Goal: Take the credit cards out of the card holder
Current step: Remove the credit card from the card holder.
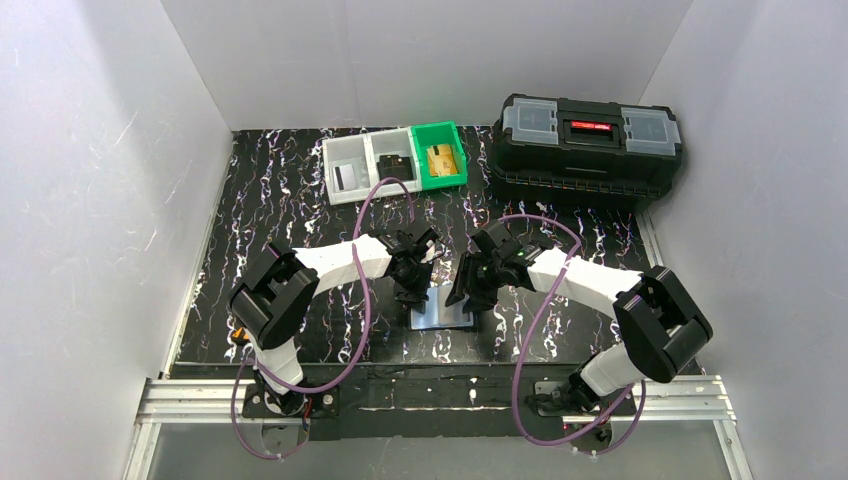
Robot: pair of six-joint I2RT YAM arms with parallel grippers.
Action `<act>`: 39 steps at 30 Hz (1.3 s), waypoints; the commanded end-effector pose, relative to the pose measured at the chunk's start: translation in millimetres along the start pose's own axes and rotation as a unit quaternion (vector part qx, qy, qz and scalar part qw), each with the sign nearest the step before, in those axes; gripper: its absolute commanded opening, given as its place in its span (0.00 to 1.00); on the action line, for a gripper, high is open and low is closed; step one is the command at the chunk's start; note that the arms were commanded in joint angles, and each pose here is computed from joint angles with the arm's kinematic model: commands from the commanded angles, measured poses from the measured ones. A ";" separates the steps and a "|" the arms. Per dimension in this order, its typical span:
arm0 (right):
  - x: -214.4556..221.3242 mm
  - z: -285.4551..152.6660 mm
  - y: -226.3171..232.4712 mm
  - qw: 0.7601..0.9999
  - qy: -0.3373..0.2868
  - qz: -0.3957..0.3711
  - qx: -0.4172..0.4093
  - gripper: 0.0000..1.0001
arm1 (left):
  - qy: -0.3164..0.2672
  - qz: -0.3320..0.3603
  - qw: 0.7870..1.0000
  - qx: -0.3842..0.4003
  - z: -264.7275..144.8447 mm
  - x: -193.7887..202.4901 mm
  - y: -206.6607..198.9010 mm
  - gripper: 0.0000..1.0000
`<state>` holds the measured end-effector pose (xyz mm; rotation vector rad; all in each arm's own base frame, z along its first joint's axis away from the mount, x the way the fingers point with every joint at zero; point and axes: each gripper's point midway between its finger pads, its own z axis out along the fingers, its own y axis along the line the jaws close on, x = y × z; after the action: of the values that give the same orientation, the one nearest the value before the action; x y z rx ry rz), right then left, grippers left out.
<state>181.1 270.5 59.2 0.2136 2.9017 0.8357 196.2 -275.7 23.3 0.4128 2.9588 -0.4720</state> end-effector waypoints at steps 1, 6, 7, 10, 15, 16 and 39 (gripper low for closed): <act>-1.7 -8.3 14.1 1.000 -0.005 -0.004 -0.019 0.54 | 0.024 0.003 0.999 -0.024 10.5 14.2 15.5 0.00; 2.3 -5.7 20.1 0.999 0.006 -0.008 -0.038 0.62 | 0.025 0.003 0.999 -0.022 11.2 14.3 14.6 0.00; 2.5 -6.0 22.1 0.999 0.006 -0.006 -0.043 0.62 | 0.024 0.003 0.999 -0.021 10.7 14.1 14.3 0.00; 3.3 -8.3 28.3 0.998 0.007 -0.005 -0.057 0.61 | 0.023 0.003 1.000 -0.021 9.8 14.1 14.0 0.00; 5.0 -9.7 36.2 0.997 0.012 0.001 -0.080 0.59 | 0.024 0.003 1.000 -0.020 9.3 14.7 14.3 0.00; 5.4 -8.7 36.6 0.997 0.014 0.003 -0.081 0.59 | 0.023 0.003 1.000 -0.021 9.0 14.9 14.6 0.00; -0.3 -18.2 37.2 0.999 -0.010 -0.003 -0.050 0.63 | -0.010 0.006 1.000 -0.016 -26.3 9.9 12.6 0.00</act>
<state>176.9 291.1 74.3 0.2104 2.8899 0.9621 192.8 -268.9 26.5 0.4158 2.9584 -0.4588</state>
